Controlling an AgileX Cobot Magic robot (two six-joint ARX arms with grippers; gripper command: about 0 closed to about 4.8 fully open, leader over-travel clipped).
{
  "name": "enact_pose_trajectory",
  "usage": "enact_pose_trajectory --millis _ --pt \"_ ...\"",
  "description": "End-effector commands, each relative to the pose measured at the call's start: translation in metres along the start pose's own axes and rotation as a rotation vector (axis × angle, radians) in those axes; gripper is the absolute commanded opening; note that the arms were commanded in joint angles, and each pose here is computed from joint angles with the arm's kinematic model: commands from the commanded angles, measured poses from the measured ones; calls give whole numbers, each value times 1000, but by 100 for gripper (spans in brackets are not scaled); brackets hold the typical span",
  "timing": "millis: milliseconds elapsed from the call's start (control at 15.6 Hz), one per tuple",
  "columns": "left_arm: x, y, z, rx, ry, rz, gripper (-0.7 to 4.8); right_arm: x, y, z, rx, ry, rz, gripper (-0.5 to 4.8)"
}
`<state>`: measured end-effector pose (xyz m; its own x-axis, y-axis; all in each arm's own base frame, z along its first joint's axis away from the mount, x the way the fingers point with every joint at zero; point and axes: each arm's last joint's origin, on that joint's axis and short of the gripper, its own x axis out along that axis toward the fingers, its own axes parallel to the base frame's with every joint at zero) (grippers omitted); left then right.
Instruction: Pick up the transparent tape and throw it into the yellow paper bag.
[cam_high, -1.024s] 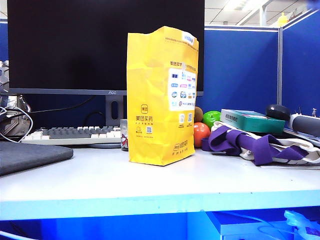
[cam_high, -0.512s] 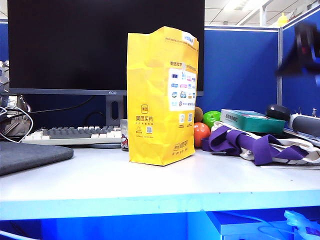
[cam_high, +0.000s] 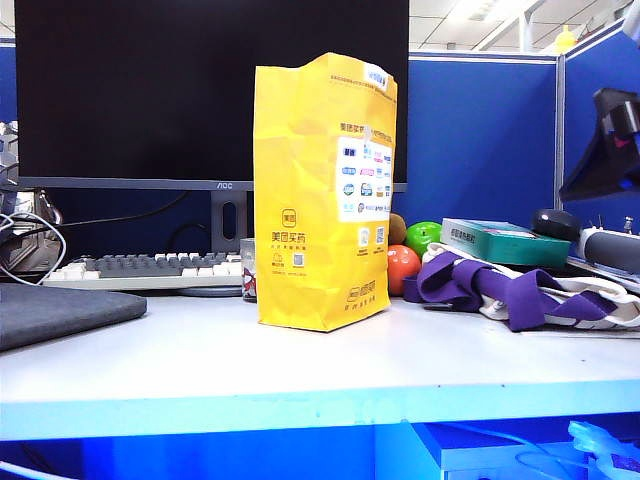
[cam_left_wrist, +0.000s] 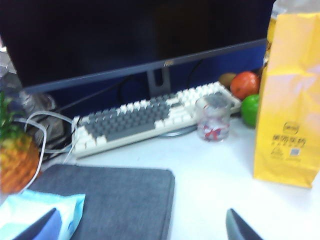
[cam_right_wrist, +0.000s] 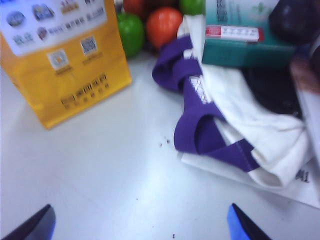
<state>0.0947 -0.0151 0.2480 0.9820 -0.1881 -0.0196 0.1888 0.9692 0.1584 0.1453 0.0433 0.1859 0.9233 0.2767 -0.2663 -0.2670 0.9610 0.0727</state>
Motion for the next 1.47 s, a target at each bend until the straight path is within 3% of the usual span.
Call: enact_pose_trajectory --millis 64,448,704,832,1152,1472 --pt "-3 -1 -6 -3 -9 -1 434 -14 -1 -11 4 -92 4 479" --pt "-8 -8 -47 -2 -41 4 434 -35 -3 -33 3 -197 12 479" --pt "-6 -8 -51 -1 -45 6 434 -42 -4 -34 5 -256 5 479" --pt "-1 -11 -68 -3 -9 0 434 -47 -6 -33 8 -294 -16 479" --pt "-1 -15 -95 -14 210 -36 434 -47 -7 -32 8 -301 -21 479" --pt "-1 -15 -95 -13 209 -34 434 -47 -7 -33 8 -299 -21 479"
